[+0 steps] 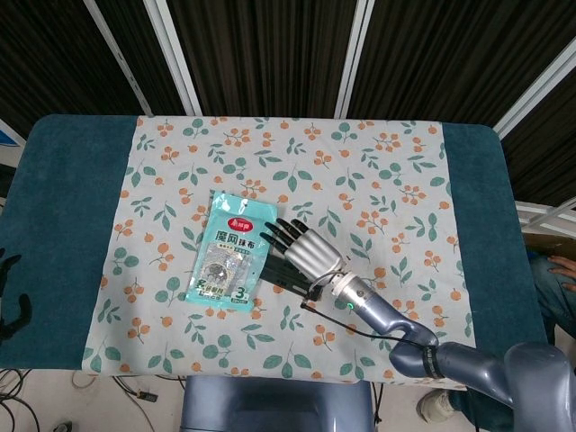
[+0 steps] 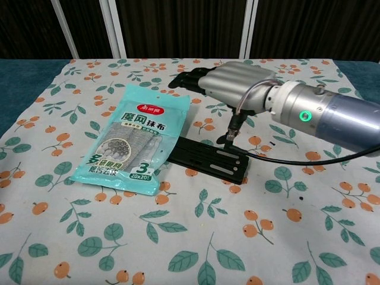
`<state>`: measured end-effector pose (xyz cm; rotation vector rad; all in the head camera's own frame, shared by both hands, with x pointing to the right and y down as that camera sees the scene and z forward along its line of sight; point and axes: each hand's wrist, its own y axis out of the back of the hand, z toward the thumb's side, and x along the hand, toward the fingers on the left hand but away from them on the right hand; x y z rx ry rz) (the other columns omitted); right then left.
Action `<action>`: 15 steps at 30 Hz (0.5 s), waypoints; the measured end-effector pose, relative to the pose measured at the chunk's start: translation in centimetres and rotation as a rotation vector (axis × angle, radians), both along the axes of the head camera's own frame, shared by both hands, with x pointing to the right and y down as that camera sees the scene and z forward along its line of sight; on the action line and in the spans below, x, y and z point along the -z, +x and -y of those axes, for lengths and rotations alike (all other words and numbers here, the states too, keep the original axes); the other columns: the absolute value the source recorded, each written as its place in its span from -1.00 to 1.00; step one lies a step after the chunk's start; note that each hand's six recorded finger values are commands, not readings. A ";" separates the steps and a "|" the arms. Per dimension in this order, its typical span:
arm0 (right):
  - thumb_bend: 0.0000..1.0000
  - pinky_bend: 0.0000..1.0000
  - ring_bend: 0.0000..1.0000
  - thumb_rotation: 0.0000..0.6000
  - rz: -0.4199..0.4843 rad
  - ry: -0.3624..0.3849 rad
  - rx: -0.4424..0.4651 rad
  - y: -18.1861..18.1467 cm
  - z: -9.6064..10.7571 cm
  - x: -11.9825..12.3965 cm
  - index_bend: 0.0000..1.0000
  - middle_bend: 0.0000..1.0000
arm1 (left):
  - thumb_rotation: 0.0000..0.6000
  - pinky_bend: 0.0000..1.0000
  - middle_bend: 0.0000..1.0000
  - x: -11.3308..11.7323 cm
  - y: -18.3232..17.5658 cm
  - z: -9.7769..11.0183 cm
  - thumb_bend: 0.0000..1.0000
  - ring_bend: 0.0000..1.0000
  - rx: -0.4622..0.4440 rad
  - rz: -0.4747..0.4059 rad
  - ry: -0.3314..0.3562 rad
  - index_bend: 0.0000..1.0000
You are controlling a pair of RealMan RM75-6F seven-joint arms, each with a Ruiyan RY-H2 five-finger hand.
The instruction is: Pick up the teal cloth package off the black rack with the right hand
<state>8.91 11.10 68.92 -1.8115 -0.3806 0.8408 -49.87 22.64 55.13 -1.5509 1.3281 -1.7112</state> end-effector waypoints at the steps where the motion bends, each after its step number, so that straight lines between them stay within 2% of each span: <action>1: -0.65 -0.63 -0.86 1.00 -0.009 0.003 0.016 -0.8 -0.1 -0.2 -0.99 -0.90 | 1.00 -1.00 -1.00 0.0 0.0 0.0 0.15 -1.00 0.000 0.000 -0.001 -0.74; 7: -0.65 -0.63 -0.87 1.00 -0.046 0.019 0.101 -4.5 -1.1 -1.1 -0.99 -0.90 | 1.00 -1.00 -1.00 0.0 0.0 0.1 0.15 -1.00 -0.006 0.010 0.000 -0.74; 15: -0.64 -0.63 -0.86 1.00 -0.072 0.032 0.166 -7.4 -2.5 -2.2 -0.99 -0.90 | 1.00 -1.00 -1.00 0.0 -0.1 0.1 0.15 -1.00 0.000 0.008 -0.001 -0.74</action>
